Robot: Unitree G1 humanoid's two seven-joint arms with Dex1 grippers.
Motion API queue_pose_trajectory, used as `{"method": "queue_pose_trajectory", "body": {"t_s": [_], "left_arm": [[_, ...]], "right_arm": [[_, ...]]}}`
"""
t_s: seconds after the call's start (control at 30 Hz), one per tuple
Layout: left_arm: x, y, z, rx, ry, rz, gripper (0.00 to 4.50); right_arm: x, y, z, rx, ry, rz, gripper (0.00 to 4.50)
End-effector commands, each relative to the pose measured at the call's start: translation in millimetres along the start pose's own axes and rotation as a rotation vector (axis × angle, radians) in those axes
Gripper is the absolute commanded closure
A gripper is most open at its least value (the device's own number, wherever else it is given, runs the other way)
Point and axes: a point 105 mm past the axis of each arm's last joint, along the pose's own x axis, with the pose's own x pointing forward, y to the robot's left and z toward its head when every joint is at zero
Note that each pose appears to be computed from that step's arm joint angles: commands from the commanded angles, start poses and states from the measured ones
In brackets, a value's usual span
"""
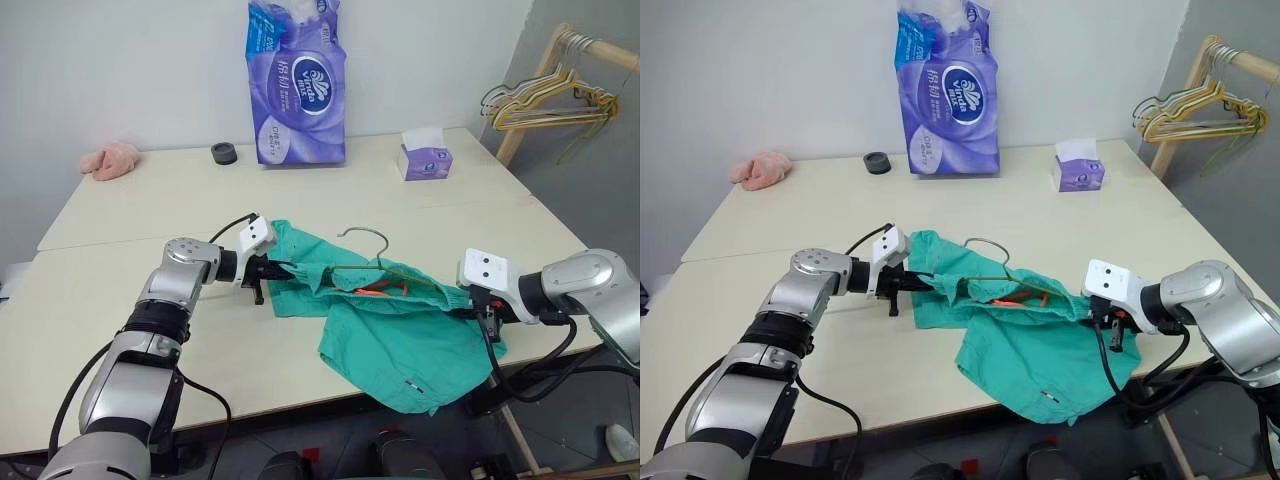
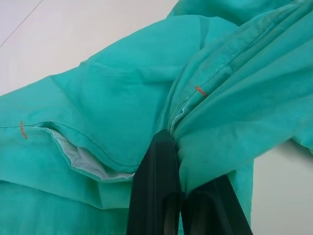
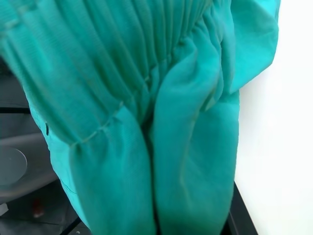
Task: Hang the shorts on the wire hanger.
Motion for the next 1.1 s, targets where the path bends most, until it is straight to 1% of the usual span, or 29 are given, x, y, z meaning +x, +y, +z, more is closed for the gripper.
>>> {"method": "queue_pose_trajectory", "body": {"t_s": [0.03,0.13,0.3,0.4,0.47,0.6,0.7,0.77,0.8,0.9,1.0,1.03,1.1], "left_arm": [[-1,5,10,-0.009,-0.041,0.040,3.85],[-1,6,11,0.013,-0.044,0.056,2.96],[-7,17,7,0.077,-0.029,0.142,1.49],[-16,31,8,0.143,-0.019,0.242,1.49],[-19,36,11,0.172,-0.026,0.269,1.49],[-33,47,25,0.262,-0.036,0.334,1.49],[-39,48,39,0.227,-0.110,0.336,1.49],[-39,45,46,0.203,-0.150,0.314,1.49],[-36,40,50,0.191,-0.175,0.285,1.49],[-20,4,86,0.136,-0.320,0.122,1.49],[-14,-18,109,0.102,-0.391,0.052,1.49],[-11,-27,122,0.092,-0.429,0.023,1.49],[-6,-38,140,0.081,-0.478,-0.008,1.49]], "right_arm": [[-10,-2,16,-0.046,-0.050,-0.024,4.50],[-11,-2,17,-0.035,-0.063,-0.027,4.50],[-13,-4,21,-0.009,-0.089,-0.030,4.50],[-17,-3,27,0.045,-0.135,-0.015,4.50],[-20,-3,30,0.090,-0.166,-0.006,4.50],[-37,-1,29,0.250,-0.188,0.023,4.50],[-45,2,27,0.412,-0.224,0.046,4.50],[-48,4,26,0.482,-0.245,0.048,4.50],[-50,3,26,0.521,-0.269,0.037,4.50],[-58,-7,24,0.656,-0.398,-0.053,4.50],[-63,-10,19,0.706,-0.453,-0.120,4.50],[-65,-9,15,0.726,-0.476,-0.151,4.50],[-69,-8,9,0.768,-0.509,-0.209,4.50]]}}
